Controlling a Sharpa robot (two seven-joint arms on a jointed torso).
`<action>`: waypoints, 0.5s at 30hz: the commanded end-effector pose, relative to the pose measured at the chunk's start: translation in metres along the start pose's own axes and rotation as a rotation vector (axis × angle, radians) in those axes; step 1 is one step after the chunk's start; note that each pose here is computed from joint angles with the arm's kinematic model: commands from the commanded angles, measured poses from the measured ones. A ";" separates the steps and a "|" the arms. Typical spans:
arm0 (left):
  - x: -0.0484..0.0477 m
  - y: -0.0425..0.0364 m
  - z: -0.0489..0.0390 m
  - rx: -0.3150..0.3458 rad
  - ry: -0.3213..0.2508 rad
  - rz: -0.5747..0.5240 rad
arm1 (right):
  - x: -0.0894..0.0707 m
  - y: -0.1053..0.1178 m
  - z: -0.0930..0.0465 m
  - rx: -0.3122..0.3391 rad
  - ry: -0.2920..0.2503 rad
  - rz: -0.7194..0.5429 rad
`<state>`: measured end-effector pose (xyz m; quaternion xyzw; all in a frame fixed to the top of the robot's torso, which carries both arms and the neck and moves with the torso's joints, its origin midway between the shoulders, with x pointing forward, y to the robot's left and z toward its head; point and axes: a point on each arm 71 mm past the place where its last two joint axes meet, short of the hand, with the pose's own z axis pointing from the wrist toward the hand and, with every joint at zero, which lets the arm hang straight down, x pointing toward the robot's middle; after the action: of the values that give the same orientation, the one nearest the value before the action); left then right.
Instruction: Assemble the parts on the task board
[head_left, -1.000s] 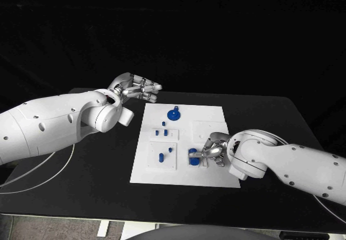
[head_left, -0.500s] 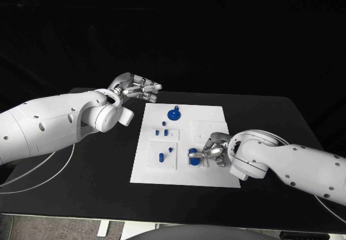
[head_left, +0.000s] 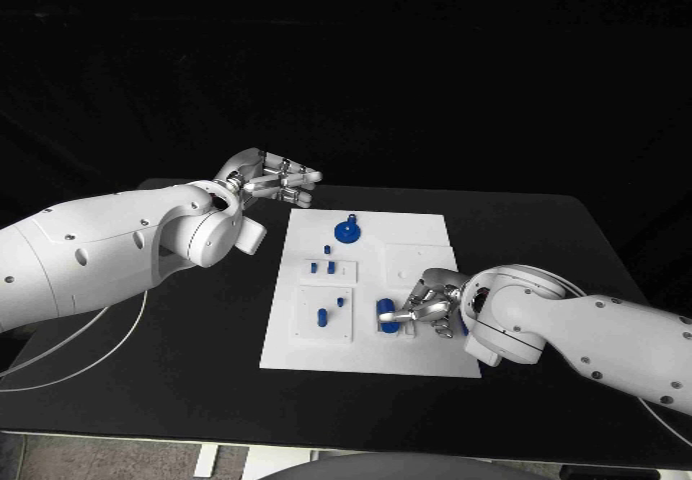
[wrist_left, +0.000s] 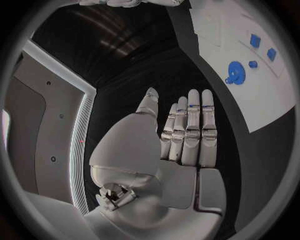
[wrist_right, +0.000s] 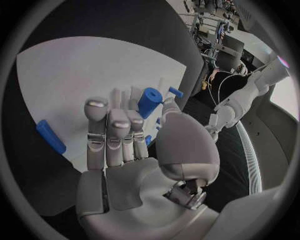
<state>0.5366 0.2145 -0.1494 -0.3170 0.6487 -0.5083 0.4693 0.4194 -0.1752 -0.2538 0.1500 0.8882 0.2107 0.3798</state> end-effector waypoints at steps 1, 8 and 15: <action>0.0014 -0.0010 0.0001 0.004 0.012 -0.008 | -0.002 0.002 -0.002 -0.062 -0.016 0.001; 0.0018 -0.0009 0.0001 0.001 0.015 -0.009 | -0.005 0.001 -0.006 -0.079 -0.019 -0.003; 0.0009 -0.0004 -0.0002 -0.001 0.014 -0.009 | -0.007 -0.002 -0.009 -0.081 0.002 -0.020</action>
<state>0.5366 0.2152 -0.1497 -0.3177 0.6498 -0.5074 0.4683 0.4191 -0.1846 -0.2451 0.1439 0.8777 0.2338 0.3929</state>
